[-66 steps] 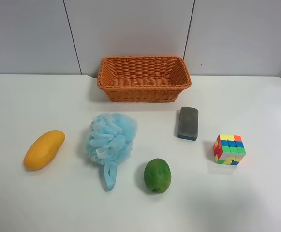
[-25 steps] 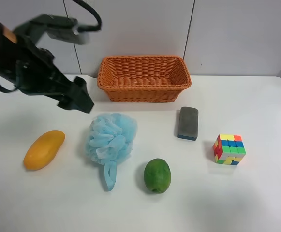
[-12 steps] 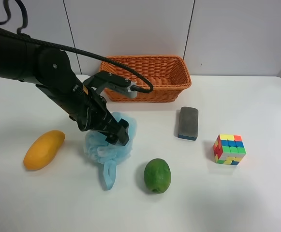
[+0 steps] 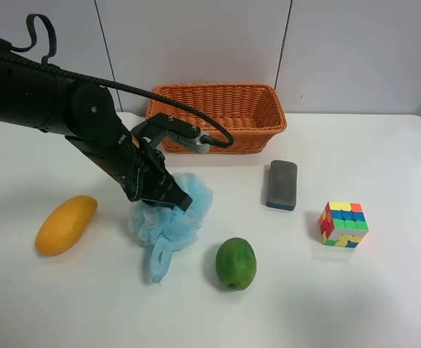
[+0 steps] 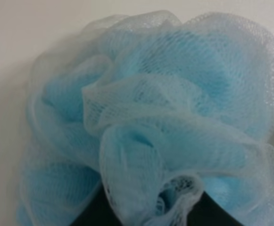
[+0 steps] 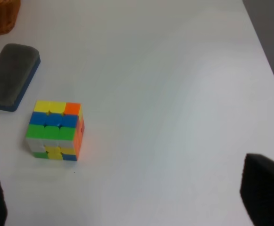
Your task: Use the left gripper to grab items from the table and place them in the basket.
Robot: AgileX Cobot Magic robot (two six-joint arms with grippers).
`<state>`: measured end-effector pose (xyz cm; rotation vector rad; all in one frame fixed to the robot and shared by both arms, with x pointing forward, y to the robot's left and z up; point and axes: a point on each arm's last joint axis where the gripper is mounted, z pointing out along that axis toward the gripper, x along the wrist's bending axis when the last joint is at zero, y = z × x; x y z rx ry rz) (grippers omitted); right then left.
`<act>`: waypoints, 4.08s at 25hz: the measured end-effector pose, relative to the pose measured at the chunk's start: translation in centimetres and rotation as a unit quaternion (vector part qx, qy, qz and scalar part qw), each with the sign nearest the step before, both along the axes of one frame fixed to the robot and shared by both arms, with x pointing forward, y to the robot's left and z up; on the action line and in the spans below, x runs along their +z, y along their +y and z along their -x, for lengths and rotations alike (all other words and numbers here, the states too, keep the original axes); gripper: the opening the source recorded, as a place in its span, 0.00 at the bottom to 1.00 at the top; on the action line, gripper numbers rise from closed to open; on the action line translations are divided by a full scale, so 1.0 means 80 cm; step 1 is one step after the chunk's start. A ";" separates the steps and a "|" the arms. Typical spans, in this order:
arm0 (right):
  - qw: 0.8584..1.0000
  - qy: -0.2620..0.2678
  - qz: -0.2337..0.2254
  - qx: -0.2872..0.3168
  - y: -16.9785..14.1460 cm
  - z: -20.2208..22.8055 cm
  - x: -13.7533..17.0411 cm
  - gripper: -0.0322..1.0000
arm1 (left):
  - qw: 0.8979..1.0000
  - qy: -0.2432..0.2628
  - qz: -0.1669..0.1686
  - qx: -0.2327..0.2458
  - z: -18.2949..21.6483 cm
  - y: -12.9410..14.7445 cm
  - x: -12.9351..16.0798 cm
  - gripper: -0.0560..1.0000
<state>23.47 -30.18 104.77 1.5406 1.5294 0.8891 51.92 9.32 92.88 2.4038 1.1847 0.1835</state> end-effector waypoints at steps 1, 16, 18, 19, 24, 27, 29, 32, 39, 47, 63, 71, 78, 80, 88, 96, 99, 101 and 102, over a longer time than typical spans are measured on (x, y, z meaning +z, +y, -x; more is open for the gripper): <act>1.000 0.000 0.000 0.000 0.000 0.000 0.000 0.99 | 1.000 0.000 0.000 -0.001 0.000 0.000 0.000 0.16; 1.000 0.000 0.000 0.000 0.000 0.000 0.000 0.99 | 0.976 -0.206 0.021 -0.065 -0.017 0.000 0.196 0.15; 1.000 0.000 0.000 0.000 0.000 0.000 0.000 0.99 | 0.966 -0.247 -0.003 -0.081 -0.030 -0.001 0.217 0.15; 1.000 0.000 0.000 0.000 0.000 0.000 0.000 0.99 | 0.961 -0.263 -0.011 -0.083 -0.039 -0.002 0.224 0.15; 1.000 0.000 0.000 0.000 0.000 0.000 0.000 0.99 | 0.953 -0.288 -0.046 -0.086 -0.104 -0.009 0.215 0.15; 1.000 0.000 0.000 0.000 0.000 0.000 0.000 0.99 | 0.954 -0.285 -0.056 -0.082 -0.147 -0.020 0.188 0.14; 1.000 0.000 0.000 0.000 0.000 0.000 0.000 0.99 | 0.953 -0.286 -0.058 -0.080 -0.173 -0.029 0.169 0.14; 1.000 0.000 0.000 0.000 0.000 0.000 0.000 0.99 | 0.951 -0.289 -0.063 -0.086 -0.206 -0.046 0.141 0.14; 1.000 0.000 0.000 0.000 0.000 0.000 0.000 0.99 | 0.959 -0.262 -0.058 -0.088 -0.240 -0.068 0.074 0.14; 1.000 0.000 0.000 0.000 0.000 0.000 0.000 0.99 | 0.962 -0.254 -0.054 -0.085 -0.238 -0.068 0.076 0.25; 1.000 0.000 0.000 0.000 0.000 0.000 0.000 0.99 | 0.975 -0.203 -0.046 -0.075 -0.218 -0.060 0.111 0.99; 1.000 0.000 0.000 0.000 0.000 0.000 0.000 0.99 | 0.983 -0.135 -0.128 -0.001 -0.135 0.008 0.252 0.99; 1.000 0.000 0.000 0.000 0.000 0.000 0.000 0.99 | 0.973 -0.198 -0.094 0.068 -0.014 0.085 0.363 0.99; 1.000 0.000 0.000 0.000 0.000 0.000 0.000 0.99 | 0.969 -0.216 -0.093 0.082 0.026 0.111 0.378 0.99; 1.000 0.000 0.000 0.000 0.000 0.000 0.000 0.99 | 0.949 -0.272 -0.085 0.138 0.178 0.209 0.373 0.99; 1.000 0.000 0.000 0.000 0.000 0.000 0.000 0.99 | 0.918 -0.295 -0.054 0.258 0.285 0.278 0.319 0.99; 1.000 0.000 0.000 0.000 0.000 0.000 0.000 0.99 | 0.903 -0.287 -0.051 0.316 0.312 0.286 0.293 0.99; 1.000 0.000 0.000 0.000 0.000 0.000 0.000 0.99 | 0.895 -0.281 -0.050 0.341 0.326 0.285 0.276 0.99; 1.000 0.000 0.000 0.000 0.000 0.000 0.000 0.99 | 0.893 -0.277 -0.049 0.351 0.332 0.283 0.267 0.99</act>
